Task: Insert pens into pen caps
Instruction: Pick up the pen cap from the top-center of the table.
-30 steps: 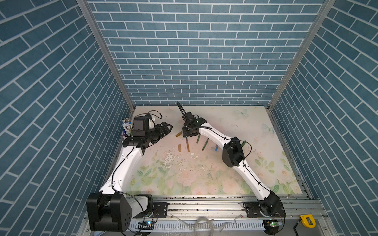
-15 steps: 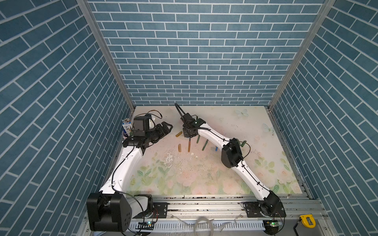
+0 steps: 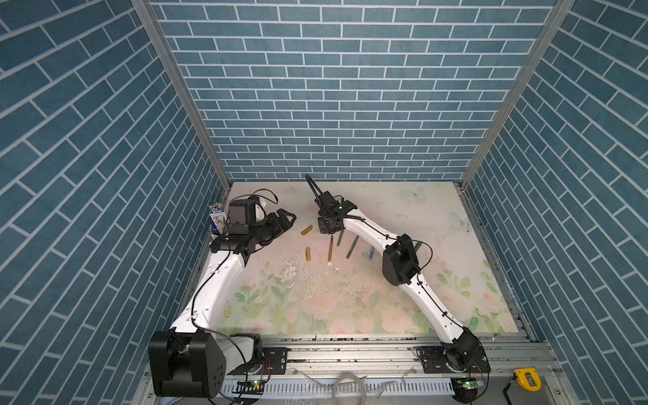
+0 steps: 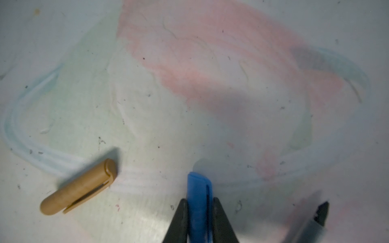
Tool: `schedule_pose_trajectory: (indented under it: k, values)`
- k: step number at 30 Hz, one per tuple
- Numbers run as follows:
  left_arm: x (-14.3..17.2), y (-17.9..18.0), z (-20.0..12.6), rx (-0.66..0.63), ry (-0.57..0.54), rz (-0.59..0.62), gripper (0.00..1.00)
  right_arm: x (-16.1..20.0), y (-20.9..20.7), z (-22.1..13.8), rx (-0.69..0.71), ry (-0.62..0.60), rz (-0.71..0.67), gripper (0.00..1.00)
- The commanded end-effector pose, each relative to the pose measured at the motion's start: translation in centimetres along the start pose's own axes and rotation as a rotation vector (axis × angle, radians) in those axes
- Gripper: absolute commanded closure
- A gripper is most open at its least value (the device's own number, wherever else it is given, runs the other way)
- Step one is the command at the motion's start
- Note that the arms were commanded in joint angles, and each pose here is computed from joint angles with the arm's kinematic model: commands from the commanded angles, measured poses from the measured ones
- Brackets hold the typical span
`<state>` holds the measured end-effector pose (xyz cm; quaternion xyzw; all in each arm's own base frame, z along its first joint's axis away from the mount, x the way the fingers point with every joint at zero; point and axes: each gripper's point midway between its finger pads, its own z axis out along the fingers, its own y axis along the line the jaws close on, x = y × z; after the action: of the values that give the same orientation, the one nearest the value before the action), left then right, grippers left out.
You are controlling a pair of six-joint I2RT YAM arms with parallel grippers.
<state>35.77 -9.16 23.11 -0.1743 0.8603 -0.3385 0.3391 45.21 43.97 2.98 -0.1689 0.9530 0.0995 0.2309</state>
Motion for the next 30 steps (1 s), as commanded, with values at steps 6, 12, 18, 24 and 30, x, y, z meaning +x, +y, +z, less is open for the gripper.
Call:
schedule_pose_trajectory:
  k: [6, 12, 18, 24, 30]
  values:
    - [0.0, 0.6, 0.4, -0.011, 0.004, -0.002, 0.14, 0.6, -0.8, -0.9, 0.028, 0.025, -0.003, 0.81]
    - [0.0, 0.6, 0.4, -0.009, 0.004, -0.002, 0.14, 0.0, -1.0, -1.9, 0.033, -0.004, -0.002, 0.81]
    - [-0.1, 0.6, 0.4, -0.008, 0.003, -0.001, 0.13, -0.1, -1.3, -2.5, 0.049, -0.016, -0.003, 0.81]
    - [0.0, 0.6, 0.4, -0.003, 0.005, 0.001, 0.13, -0.6, -1.7, -3.5, 0.057, -0.043, 0.003, 0.81]
    - [0.0, 0.4, 0.5, 0.007, 0.007, 0.002, 0.13, -1.1, -2.0, -4.4, 0.057, -0.062, 0.008, 0.81]
